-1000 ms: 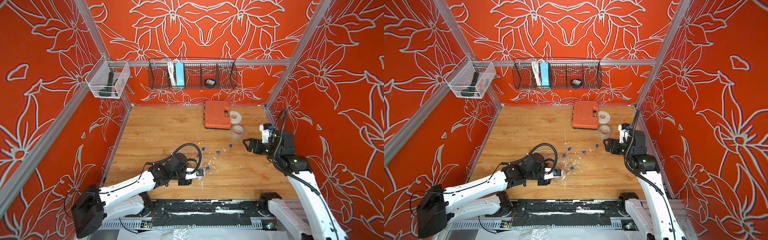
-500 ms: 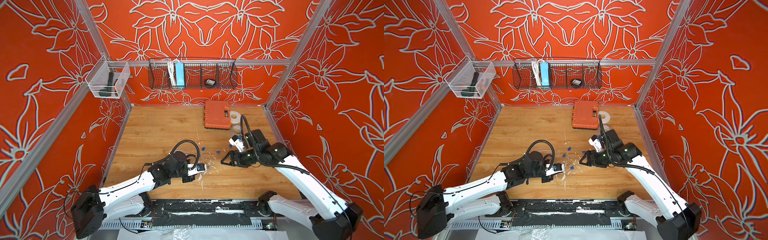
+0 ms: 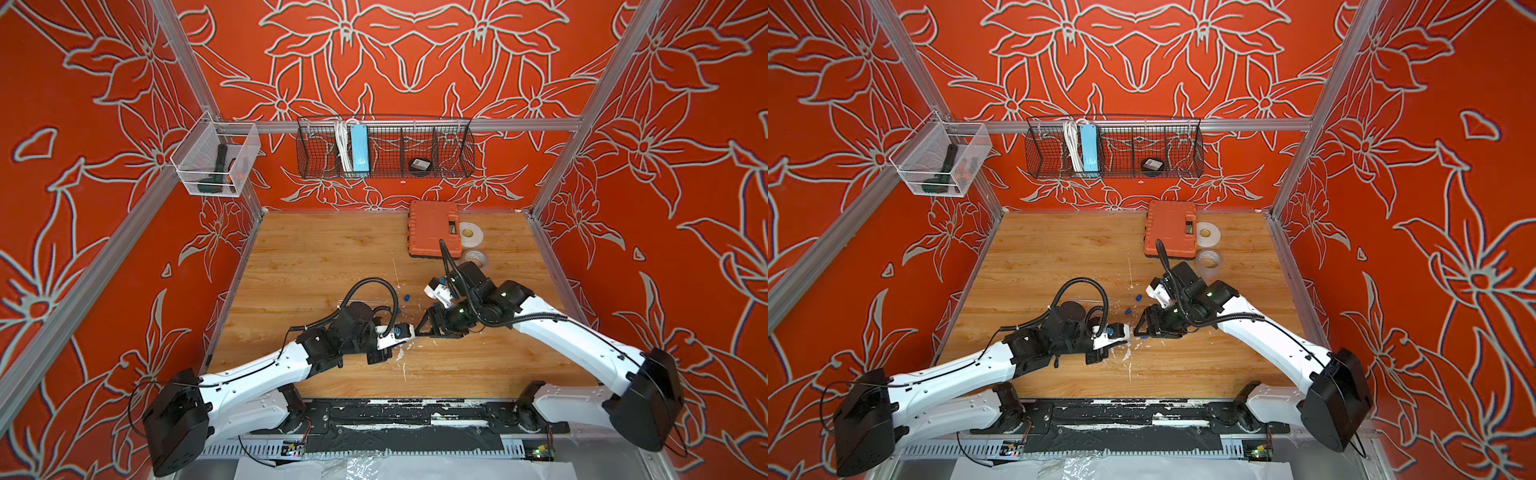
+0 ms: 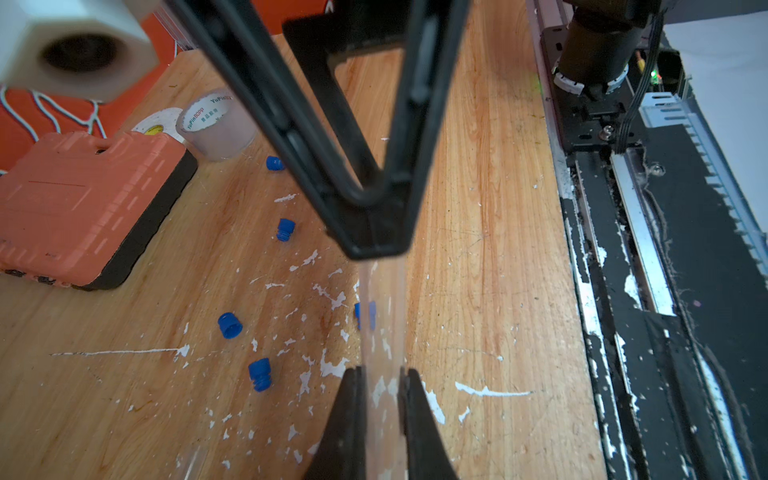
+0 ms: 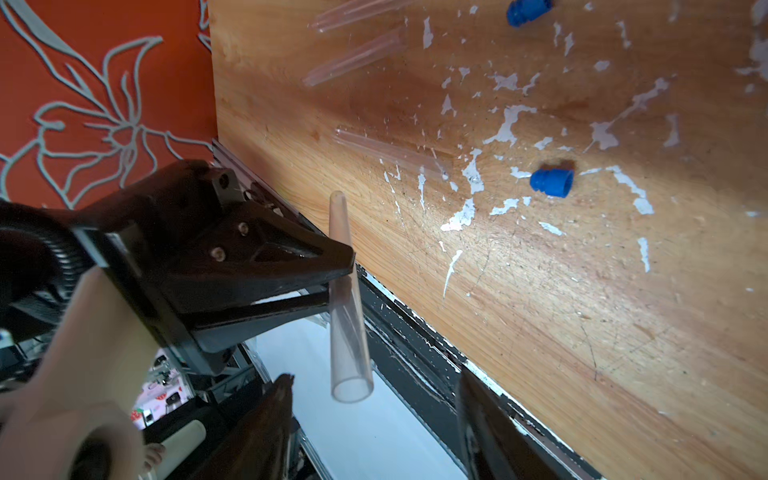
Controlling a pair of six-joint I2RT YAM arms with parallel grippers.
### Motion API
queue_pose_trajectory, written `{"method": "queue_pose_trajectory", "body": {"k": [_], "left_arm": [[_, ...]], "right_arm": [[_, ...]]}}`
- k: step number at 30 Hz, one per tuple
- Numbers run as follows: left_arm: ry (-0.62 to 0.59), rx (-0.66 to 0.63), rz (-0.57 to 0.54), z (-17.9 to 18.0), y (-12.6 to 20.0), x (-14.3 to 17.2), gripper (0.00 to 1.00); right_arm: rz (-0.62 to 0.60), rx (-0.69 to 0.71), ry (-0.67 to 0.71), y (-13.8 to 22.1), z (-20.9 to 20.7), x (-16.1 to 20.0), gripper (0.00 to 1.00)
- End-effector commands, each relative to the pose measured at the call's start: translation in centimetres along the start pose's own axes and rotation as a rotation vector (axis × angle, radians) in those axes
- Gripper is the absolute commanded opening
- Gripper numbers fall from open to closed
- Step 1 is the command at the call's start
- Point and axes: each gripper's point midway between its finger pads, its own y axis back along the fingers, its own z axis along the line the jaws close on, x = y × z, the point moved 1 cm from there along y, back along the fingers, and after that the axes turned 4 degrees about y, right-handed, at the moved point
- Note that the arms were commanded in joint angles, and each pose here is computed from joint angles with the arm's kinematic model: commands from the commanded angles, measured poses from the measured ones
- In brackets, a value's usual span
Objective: Insert stoppers into test tubes
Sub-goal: Pick up the test tube at the center of the board.
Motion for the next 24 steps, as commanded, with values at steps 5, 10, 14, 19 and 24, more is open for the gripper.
{"method": "queue_pose_trajectory", "body": {"k": [5, 10, 14, 19, 24], "left_arm": [[0.040, -0.008, -0.051, 0.40, 0.02, -1.13, 0.10], [0.050, -0.012, -0.045, 0.45, -0.20, -0.83, 0.11], [0.060, -0.008, -0.052, 0.37, -0.31, -0.76, 0.11], [0.062, -0.001, -0.047, 0.30, -0.49, -0.67, 0.11], [0.065, -0.007, -0.049, 0.40, -0.47, -0.69, 0.12]], "right_arm": [[0.005, -0.026, 0.019, -0.88, 0.96, -0.53, 0.51], [0.009, -0.028, 0.019, -1.18, 0.91, -0.56, 0.44], [0.002, -0.035, 0.021, -1.22, 1.09, -0.83, 0.39], [0.000, -0.051, 0.022, -1.33, 1.42, -1.09, 0.33], [-0.002, -0.058, 0.021, -1.36, 1.50, -1.14, 0.27]]}}
